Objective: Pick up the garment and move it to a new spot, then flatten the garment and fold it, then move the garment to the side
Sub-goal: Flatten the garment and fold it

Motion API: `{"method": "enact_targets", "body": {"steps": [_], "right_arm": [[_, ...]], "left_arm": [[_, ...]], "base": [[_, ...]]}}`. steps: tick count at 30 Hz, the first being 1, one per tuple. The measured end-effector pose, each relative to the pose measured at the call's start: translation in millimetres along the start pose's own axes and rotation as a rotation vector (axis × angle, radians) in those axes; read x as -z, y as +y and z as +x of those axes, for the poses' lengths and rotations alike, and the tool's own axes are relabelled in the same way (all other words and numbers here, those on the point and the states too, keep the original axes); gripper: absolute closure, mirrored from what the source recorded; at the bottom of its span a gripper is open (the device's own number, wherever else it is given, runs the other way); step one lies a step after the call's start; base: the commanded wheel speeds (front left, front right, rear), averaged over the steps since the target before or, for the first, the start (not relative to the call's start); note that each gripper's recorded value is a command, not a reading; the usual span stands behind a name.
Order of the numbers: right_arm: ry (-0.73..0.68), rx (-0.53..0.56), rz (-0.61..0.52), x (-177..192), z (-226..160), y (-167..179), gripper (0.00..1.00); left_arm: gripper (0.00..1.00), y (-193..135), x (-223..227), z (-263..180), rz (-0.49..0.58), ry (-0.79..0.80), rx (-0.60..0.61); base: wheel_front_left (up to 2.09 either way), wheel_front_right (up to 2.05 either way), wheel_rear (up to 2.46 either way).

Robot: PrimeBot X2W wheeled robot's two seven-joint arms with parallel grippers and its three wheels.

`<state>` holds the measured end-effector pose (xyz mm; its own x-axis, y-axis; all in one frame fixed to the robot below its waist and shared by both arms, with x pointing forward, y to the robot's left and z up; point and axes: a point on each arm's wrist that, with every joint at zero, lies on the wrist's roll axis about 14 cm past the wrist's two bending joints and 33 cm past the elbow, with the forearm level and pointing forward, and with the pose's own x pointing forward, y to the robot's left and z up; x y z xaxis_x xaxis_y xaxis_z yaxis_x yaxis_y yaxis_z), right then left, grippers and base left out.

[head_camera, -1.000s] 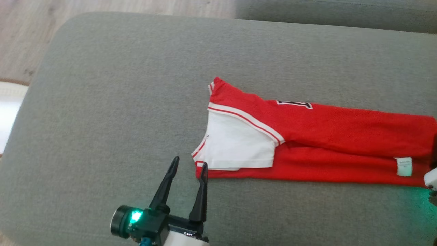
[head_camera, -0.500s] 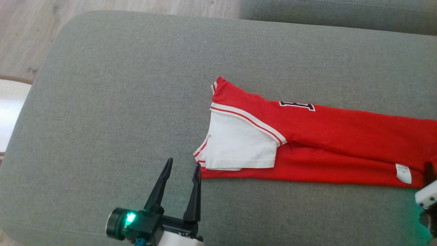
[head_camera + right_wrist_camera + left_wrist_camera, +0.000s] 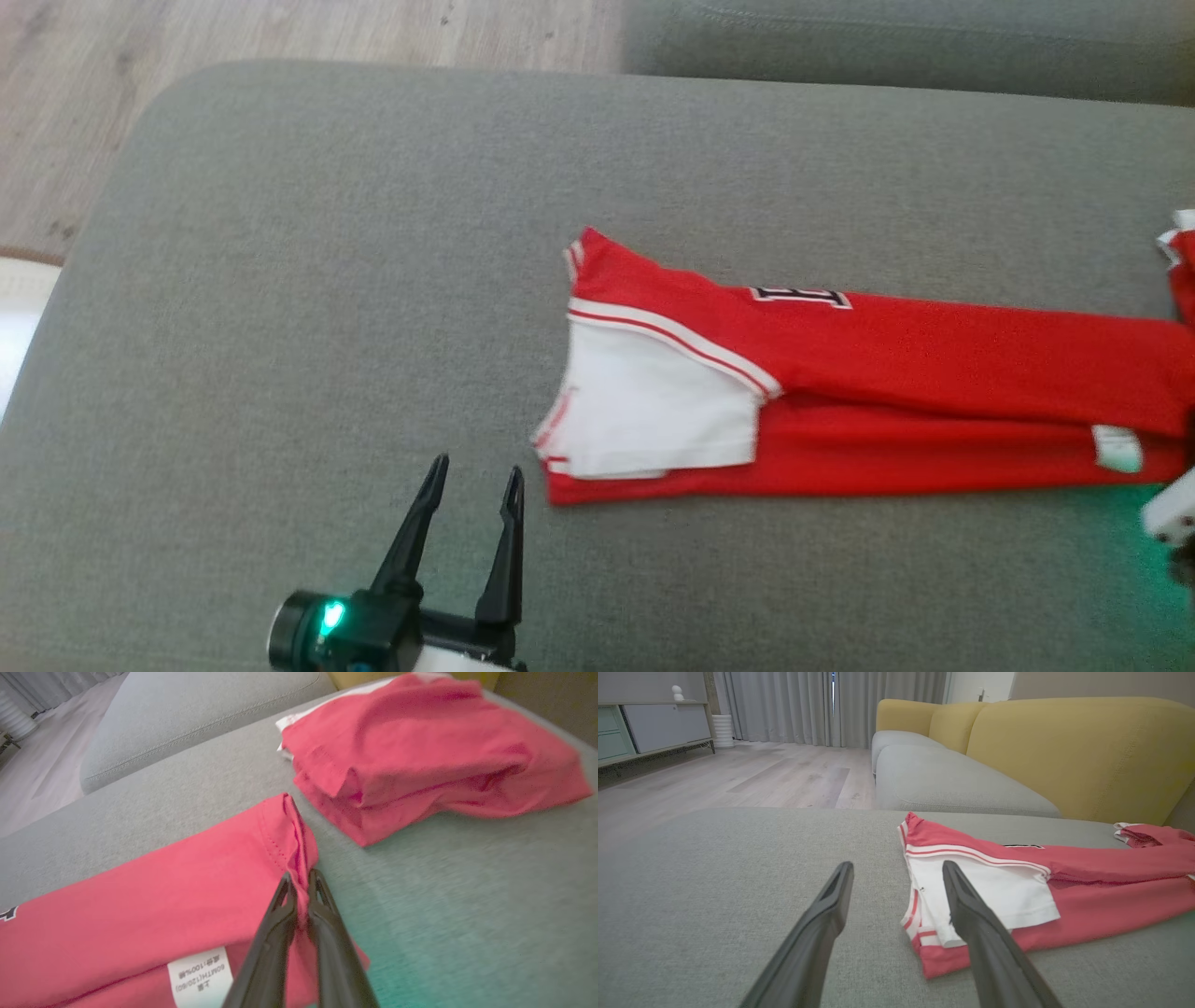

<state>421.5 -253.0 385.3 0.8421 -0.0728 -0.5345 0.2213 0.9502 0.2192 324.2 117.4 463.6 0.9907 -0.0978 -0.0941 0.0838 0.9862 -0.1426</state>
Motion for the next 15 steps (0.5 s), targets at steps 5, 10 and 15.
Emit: {"method": "enact_targets", "body": {"steps": [5,10,15], "right_arm": [[-0.071,0.053,-0.013,-36,-15,-35,1.0],[-0.146,-0.05,0.05,-64,-22,-7,1.0],[-0.203,-0.272,0.118,-80,-34,73,1.0]], "left_arm": [[0.0,-5,4,-3,-0.002,0.008,0.021],[0.0,-7,4,0,-0.011,0.008,0.029],[0.0,-10,6,-1,-0.015,0.012,0.038]], "base": [[0.0,0.0,0.0],[0.0,0.0,0.0],[0.0,0.0,0.0]]}}
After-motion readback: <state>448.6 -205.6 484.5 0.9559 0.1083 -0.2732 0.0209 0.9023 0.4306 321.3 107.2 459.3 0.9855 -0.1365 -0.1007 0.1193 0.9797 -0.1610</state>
